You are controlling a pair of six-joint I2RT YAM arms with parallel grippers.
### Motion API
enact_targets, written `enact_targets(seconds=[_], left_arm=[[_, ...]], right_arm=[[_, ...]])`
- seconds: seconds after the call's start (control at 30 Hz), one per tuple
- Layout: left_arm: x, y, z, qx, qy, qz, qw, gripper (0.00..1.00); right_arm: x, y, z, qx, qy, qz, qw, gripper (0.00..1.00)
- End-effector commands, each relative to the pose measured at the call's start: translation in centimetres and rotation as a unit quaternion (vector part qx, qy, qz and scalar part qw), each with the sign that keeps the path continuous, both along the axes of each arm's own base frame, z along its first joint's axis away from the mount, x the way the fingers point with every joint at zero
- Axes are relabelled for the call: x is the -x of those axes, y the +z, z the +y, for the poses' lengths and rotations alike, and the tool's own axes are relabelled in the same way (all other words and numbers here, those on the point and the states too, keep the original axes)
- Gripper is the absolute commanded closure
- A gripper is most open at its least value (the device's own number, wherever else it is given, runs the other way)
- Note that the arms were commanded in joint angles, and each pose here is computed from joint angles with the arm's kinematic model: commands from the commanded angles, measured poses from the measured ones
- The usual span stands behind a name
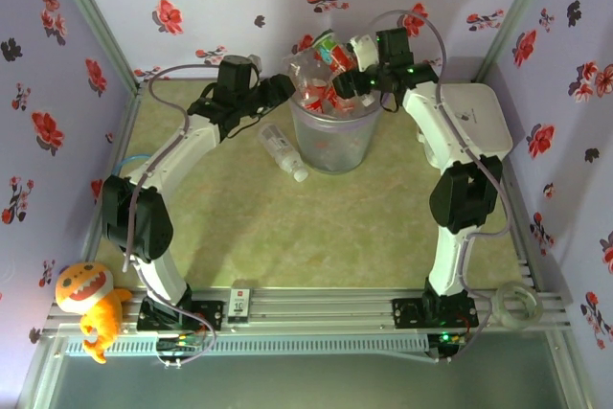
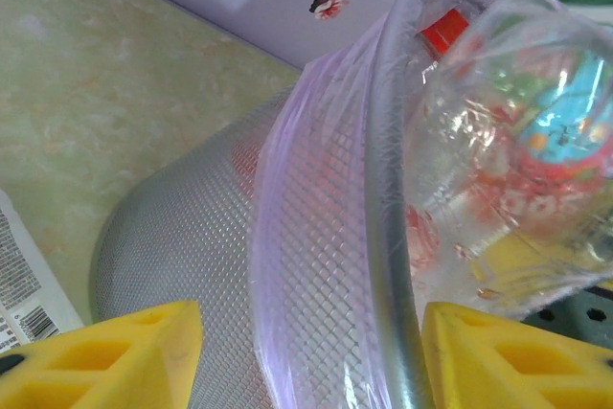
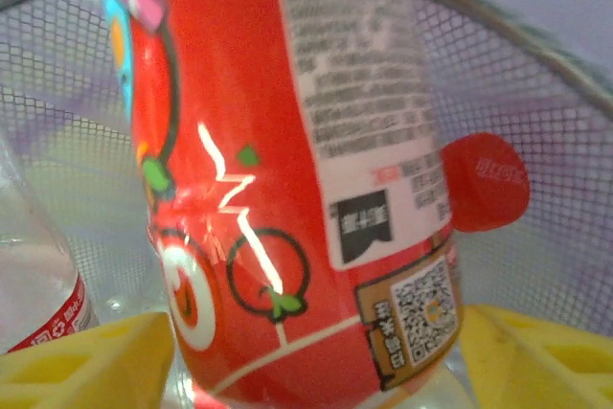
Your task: Put the plastic bottles in the bin
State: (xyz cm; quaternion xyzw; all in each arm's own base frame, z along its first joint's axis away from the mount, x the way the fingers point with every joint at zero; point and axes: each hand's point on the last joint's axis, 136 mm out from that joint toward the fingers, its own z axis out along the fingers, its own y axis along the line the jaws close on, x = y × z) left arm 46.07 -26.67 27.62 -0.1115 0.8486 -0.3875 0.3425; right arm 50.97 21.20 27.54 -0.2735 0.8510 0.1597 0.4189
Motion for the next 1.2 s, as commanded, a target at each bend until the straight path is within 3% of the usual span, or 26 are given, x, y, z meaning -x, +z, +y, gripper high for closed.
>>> enact_targets(seconds=[0.0,0.17,0.33,0.7,0.93,1.17], left_arm=[[-0.3,-1.2,0.1,-0.024,0.001,0.008,1.000,0.37],[-0.3,-0.9,0.1,-0.024,0.000,0.004,1.000,0.38],[-0.4,-1.1,0.1,-0.024,0.000,0.005,1.000,0.38],[-0.6,-1.7,-0.2,-0.026,-0.001,0.012,1.000,0.39],[-0.6,-1.7,-0.2,-0.031,-0.004,0.012,0.999,0.39],[-0.6,-1.7,-0.2,-0.031,-0.004,0.012,0.999,0.39]], right_arm=[[1.7,3.3,-0.7,-0.002,0.008,-0.020,1.000,0.15],[1.8,6.3,-1.4,0.000,-0.012,-0.046,0.999,0.14],[0.9,8.4,-0.5,-0.045,-0.019,-0.059,0.997,0.22],[-2.7,5.0,3.5,-0.021,-0.029,-0.047,0.998,0.32],[-2.5,0.5,1.7,0.037,-0.056,-0.009,0.998,0.34],[-1.1,0.4,-1.3,0.043,-0.098,-0.024,0.994,0.40]])
